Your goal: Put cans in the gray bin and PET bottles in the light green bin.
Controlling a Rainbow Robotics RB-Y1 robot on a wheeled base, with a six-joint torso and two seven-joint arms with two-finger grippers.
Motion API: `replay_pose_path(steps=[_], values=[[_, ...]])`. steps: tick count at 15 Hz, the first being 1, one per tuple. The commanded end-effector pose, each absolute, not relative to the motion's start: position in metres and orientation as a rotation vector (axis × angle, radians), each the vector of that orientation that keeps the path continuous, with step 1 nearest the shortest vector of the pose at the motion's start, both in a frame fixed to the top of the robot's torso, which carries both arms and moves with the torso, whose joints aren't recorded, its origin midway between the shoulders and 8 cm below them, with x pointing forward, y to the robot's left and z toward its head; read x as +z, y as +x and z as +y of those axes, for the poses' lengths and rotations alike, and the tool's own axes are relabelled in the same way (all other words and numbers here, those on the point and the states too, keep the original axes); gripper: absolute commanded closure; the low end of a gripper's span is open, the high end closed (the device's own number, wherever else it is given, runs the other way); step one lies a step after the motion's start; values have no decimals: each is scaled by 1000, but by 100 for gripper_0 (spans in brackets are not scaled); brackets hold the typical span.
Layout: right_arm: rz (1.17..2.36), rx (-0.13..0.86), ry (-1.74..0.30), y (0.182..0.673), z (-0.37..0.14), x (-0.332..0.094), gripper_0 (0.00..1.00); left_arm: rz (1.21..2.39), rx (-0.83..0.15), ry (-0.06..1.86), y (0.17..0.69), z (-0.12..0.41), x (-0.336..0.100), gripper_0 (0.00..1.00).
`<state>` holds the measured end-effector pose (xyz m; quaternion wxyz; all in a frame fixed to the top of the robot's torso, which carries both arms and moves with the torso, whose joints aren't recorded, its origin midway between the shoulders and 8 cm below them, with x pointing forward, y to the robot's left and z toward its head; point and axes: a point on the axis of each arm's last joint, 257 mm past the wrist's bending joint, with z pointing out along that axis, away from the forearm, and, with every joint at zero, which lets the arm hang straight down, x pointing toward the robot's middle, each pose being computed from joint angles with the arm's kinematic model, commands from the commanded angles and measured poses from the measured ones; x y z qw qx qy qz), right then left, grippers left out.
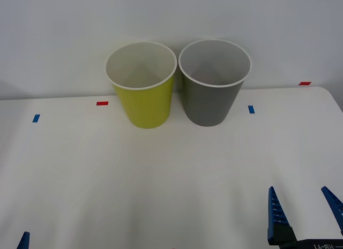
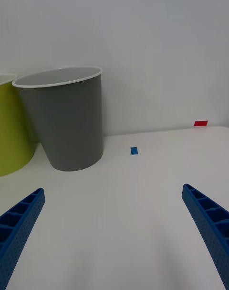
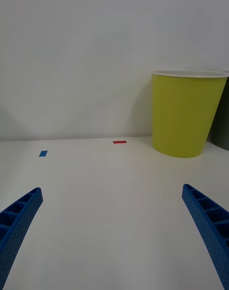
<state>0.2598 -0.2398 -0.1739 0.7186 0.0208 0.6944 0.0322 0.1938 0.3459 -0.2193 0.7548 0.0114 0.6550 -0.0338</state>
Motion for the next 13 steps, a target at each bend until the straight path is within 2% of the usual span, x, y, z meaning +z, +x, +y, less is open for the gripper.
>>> replay_pose_path(steps=[1,13], values=[[1536,71,46,260,-240,-174,0,1429,-74,25,194,346,-219,0],[1536,71,46,260,-240,-174,0,1429,-74,25,194,346,-219,0]])
